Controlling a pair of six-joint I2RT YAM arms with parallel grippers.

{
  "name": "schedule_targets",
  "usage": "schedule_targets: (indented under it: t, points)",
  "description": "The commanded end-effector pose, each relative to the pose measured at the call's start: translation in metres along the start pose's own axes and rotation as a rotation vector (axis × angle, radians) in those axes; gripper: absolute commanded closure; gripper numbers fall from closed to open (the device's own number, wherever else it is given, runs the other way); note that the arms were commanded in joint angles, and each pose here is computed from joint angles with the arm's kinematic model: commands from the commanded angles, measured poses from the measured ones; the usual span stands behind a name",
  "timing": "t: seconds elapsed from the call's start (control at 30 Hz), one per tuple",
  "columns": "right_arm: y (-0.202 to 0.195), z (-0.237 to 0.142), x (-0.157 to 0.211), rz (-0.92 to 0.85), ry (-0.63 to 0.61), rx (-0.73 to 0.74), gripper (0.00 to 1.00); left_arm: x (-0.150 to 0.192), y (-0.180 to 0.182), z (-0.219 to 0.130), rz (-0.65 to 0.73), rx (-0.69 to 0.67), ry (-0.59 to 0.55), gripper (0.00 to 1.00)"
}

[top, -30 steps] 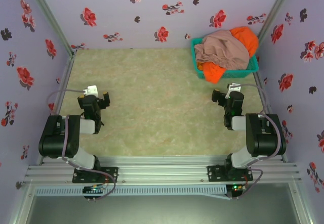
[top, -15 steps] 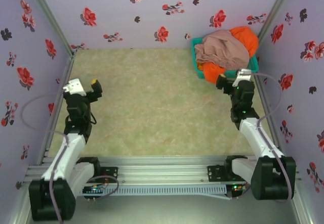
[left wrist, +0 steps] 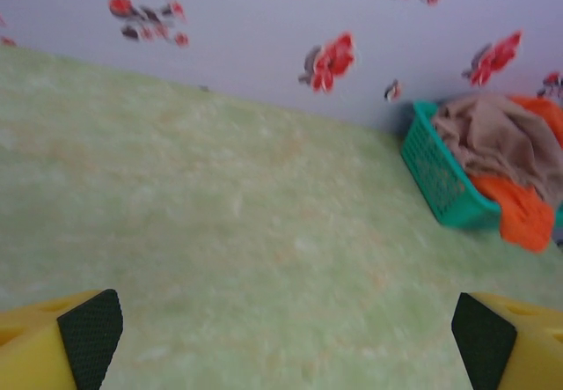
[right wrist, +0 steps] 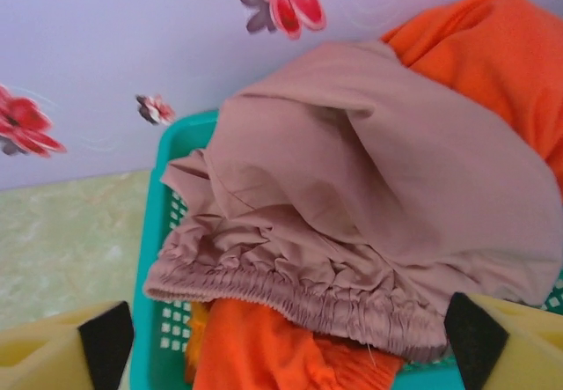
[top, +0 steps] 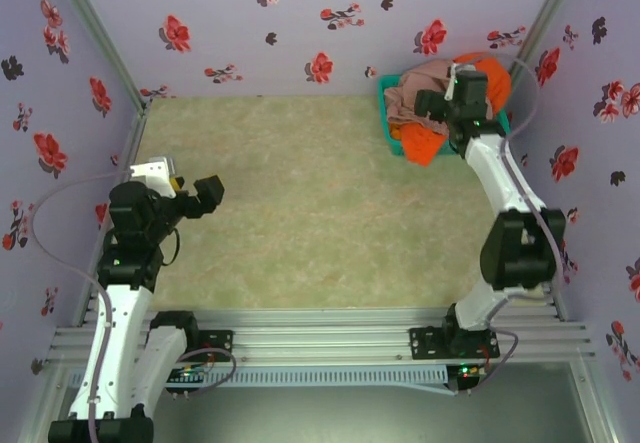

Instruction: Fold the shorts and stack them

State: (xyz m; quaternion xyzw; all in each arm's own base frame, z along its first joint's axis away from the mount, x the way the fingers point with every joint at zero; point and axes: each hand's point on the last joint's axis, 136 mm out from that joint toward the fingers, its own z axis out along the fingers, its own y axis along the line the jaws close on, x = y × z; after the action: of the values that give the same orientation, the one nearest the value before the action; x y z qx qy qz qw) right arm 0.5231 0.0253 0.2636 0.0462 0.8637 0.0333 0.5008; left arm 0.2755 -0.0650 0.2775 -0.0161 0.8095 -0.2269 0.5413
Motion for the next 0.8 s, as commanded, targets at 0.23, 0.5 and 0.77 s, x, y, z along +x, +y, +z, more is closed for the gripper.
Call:
schedule_targets:
  t: [0.23, 0.5, 0.77]
  points:
    - [-0.011, 0.096, 0.011, -0.001, 0.19, 0.107, 0.22, 0.032, -0.008, -0.009, 0.023, 0.049, 0.127, 0.01]
    - [-0.019, 0.139, 0.015, 0.029, 0.217, 0.157, 0.57, 0.038, -0.006, -0.01, 0.022, 0.041, 0.147, 0.01]
    - [-0.006, 0.12, -0.018, 0.117, 0.137, 0.101, 1.0, 0.038, -0.006, -0.012, 0.034, 0.037, 0.144, 0.0]
